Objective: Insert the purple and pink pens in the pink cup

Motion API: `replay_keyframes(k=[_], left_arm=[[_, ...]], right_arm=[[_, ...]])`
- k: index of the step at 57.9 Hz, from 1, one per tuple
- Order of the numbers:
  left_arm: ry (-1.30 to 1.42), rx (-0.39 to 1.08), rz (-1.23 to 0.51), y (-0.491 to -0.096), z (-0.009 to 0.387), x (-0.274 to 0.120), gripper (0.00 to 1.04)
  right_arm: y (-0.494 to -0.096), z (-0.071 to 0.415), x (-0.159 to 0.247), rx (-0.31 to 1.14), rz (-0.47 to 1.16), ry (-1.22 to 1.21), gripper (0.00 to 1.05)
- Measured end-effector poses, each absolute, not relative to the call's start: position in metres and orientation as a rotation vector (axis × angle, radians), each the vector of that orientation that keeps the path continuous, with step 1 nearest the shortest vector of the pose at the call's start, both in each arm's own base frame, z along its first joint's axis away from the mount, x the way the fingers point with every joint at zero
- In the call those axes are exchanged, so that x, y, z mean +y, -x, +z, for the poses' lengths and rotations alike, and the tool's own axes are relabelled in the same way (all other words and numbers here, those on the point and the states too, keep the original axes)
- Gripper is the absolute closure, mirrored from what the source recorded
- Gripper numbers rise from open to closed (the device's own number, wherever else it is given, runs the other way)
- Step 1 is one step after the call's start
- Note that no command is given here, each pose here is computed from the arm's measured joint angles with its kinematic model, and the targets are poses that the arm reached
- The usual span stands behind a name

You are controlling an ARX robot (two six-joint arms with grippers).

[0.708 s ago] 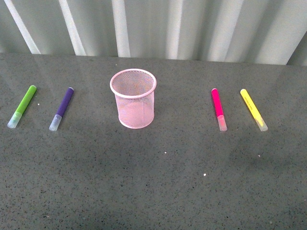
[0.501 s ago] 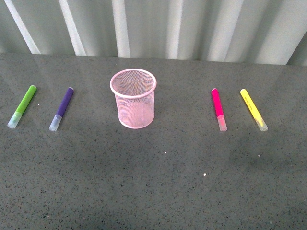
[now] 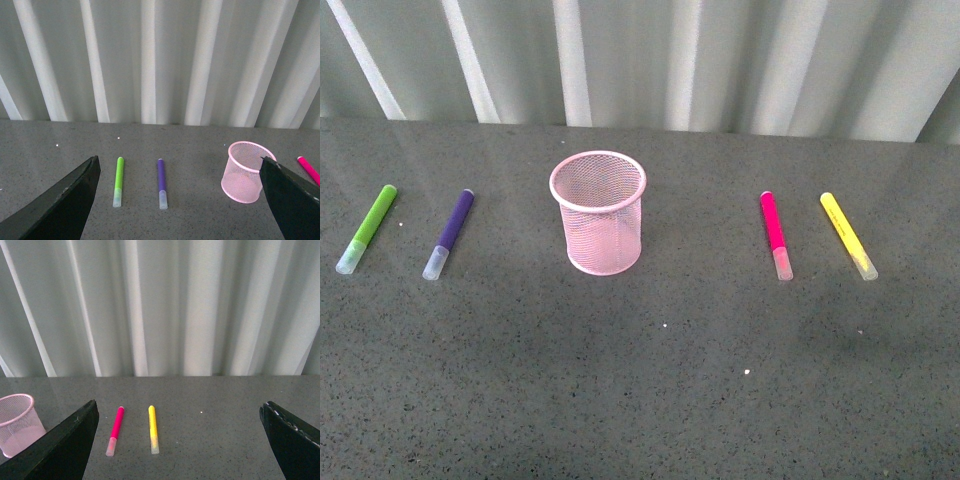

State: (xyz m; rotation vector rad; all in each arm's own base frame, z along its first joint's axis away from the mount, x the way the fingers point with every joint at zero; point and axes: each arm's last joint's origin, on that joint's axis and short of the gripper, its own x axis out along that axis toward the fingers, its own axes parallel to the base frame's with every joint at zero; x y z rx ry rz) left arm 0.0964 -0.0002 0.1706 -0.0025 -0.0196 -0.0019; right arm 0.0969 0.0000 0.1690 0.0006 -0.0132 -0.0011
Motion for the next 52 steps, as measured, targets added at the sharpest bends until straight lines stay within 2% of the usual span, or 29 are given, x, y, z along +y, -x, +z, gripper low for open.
replay_keyframes(k=[34,41,52], left_arm=[[0.003,-0.020,-0.002,-0.096,0.171,0.000,0.07],[0.068,0.128,0.084,-0.098,0.163,0.000,0.07],[0.157,0.205,0.073,-0.100,0.168,0.002,0.07]], right_arm=[[-0.097,0.169,0.000,-0.013,-0.001,-0.001,0.07],[-0.097,0.169,0.000,-0.013,-0.001,-0.001,0.07],[-0.097,0.169,0.000,-0.013,-0.001,0.000,0.07]])
